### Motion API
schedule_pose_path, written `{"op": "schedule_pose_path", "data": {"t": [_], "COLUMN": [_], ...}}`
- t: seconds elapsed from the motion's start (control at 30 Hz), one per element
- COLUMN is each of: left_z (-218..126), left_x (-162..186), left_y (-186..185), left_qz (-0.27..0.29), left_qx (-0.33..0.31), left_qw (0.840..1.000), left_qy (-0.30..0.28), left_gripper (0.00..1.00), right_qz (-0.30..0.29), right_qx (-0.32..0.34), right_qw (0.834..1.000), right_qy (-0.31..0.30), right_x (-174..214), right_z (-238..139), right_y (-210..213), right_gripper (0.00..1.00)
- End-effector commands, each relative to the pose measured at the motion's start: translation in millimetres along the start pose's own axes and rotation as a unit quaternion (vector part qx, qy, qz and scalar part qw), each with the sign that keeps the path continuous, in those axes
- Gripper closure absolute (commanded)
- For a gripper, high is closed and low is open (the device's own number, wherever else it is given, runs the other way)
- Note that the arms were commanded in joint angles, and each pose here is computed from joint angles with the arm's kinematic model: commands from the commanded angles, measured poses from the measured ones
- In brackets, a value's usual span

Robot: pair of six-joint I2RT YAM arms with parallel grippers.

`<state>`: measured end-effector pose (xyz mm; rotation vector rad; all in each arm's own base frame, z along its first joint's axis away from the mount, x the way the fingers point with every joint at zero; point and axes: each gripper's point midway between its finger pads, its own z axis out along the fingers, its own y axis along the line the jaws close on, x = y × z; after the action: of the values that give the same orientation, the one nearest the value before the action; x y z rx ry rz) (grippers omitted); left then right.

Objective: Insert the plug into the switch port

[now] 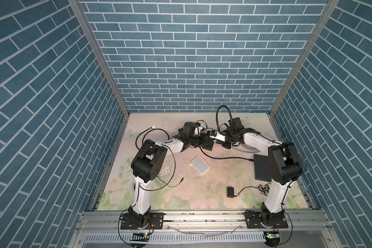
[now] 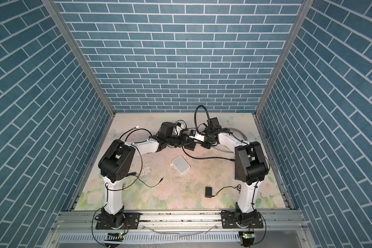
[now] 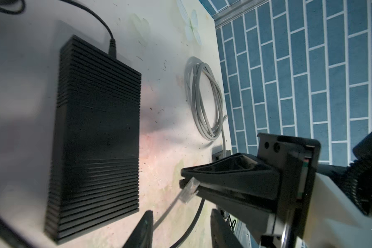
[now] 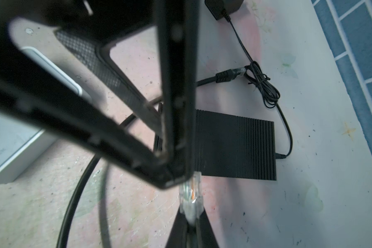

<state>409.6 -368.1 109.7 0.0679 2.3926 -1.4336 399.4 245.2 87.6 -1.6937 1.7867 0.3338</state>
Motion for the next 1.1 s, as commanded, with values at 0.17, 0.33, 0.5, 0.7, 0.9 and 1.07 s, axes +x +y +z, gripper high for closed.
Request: {"op": "schedule_pose_path", "data": {"t": [0.17, 0.33, 0.5, 0.7, 0.9, 1.07], "left_z": [16, 19, 22, 26, 29, 30], "left_x": [2, 1, 2, 1, 3, 5], "left_y": [-2, 1, 2, 2, 3, -1], "left_qz": [-0.007, -0.012, -0.013, -0.012, -0.009, 0.007], "left_qx": [0.022, 0.027, 0.032, 0.039, 0.05, 0.065], "left_qw": [1.0, 1.0, 0.999, 0.999, 0.999, 0.998], "left_qy": [0.001, 0.0, 0.004, 0.006, 0.011, 0.02], "left_gripper": [0.56, 0.59, 0.63, 0.76, 0.89, 0.97], "right_qz": [0.012, 0.015, 0.016, 0.018, 0.023, 0.033], "right_qx": [-0.019, -0.027, -0.032, -0.04, -0.048, -0.052], "right_qw": [1.0, 0.999, 0.999, 0.999, 0.998, 0.998], "right_qy": [-0.022, -0.028, -0.033, -0.033, -0.034, -0.021], "right_x": [-4, -5, -7, -7, -5, 2], "right_z": [-3, -1, -1, 0, 1, 3], "right_y": [12, 14, 16, 18, 22, 24], "right_gripper": [0.91, 0.91, 0.91, 0.91, 0.91, 0.84]}}
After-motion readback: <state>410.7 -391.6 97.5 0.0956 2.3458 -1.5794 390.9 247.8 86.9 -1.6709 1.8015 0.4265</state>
